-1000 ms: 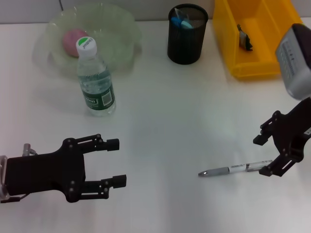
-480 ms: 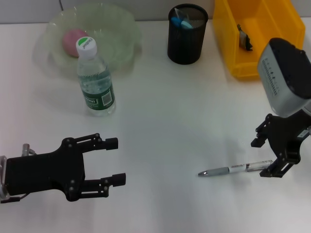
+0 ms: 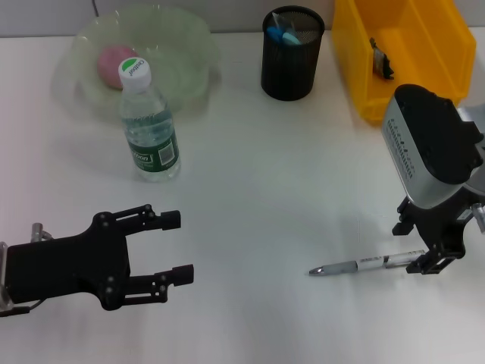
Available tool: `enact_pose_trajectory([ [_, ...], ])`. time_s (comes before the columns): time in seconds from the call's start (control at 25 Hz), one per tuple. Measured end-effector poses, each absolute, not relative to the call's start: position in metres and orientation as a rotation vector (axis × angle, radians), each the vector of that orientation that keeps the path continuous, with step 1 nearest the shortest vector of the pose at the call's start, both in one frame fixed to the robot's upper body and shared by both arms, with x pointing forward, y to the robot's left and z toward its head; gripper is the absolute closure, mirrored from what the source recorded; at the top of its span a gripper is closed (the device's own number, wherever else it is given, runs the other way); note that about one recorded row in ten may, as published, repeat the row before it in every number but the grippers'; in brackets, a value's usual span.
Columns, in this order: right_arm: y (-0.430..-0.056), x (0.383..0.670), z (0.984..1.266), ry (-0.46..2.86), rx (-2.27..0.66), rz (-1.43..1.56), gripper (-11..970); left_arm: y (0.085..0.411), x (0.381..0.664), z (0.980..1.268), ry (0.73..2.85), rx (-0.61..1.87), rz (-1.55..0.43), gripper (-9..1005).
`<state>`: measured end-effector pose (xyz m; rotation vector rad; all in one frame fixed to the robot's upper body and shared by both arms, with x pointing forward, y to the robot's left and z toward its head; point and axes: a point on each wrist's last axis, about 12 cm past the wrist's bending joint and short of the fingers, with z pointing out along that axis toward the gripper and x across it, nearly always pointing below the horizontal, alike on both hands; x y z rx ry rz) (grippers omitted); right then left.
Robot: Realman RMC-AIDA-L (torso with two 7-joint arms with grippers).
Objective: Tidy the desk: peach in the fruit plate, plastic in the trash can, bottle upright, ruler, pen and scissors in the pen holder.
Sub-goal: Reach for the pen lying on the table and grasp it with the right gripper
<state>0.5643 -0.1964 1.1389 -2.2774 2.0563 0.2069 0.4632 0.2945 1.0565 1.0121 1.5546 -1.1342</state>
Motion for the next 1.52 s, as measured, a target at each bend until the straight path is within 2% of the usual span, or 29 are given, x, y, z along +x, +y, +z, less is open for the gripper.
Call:
enact_pose_trajectory([
  [0.16,-0.195,0.562,1.139,2.045,-2.296,0.201,404,0.296,0.463,1.057,1.553,1.007,-1.13,232],
  [0.8,-0.19,0.558,1.134,1.991,-2.337,0.143,436,0.297,0.465,1.058,1.544,0.988,-1.115,234],
  [0.88,-0.19,0.557,1.133,1.987,-2.344,0.141,596,0.297,0.465,1.058,1.544,0.988,-1.115,235],
  [1.52,-0.188,0.555,1.125,1.978,-2.345,0.131,596,0.299,0.465,1.059,1.545,0.99,-1.109,237],
])
